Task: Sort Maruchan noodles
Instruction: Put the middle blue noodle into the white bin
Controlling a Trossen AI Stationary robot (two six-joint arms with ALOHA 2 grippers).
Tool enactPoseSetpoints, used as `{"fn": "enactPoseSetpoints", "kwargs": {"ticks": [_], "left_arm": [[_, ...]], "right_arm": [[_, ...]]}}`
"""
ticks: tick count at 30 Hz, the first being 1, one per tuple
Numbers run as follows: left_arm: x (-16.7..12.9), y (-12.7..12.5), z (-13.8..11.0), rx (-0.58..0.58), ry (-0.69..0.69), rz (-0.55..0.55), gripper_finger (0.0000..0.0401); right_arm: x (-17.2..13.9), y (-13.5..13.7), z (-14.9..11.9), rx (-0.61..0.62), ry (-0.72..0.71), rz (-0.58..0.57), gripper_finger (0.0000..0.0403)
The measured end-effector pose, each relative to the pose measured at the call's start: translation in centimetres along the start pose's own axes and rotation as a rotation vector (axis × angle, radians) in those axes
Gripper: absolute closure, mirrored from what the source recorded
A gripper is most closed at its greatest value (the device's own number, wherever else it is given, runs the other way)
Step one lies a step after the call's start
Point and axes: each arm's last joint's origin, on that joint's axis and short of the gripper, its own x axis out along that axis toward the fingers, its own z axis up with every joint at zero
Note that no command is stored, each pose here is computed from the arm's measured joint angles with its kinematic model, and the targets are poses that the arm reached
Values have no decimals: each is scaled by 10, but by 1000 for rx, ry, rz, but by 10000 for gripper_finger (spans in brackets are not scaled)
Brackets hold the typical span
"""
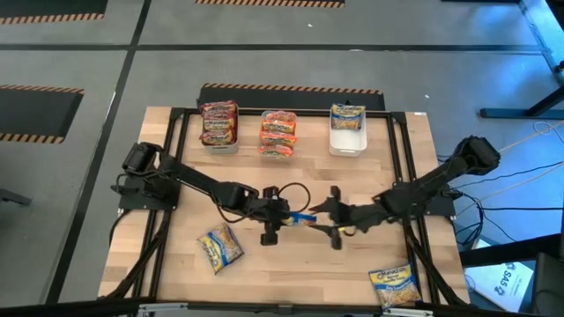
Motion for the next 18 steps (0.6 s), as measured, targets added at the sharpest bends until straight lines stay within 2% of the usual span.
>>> {"fn": "enactPoseSetpoints", "kwargs": {"ticks": [5,10,15,18], "left_arm": [[-14,-1,17,10,48,40,288],[-22,-2,29,31,33,48,288],[-24,-2,30,35,42,56,287],[-24,-4,29,40,52,56,287]], "right_arm": [[26,-4,31,-44,165,-54,185],[49,-8,51,-23,232,36,187],[66,-14,47,-29,324,45,193],[66,-13,46,-56,341,49,230]]}}
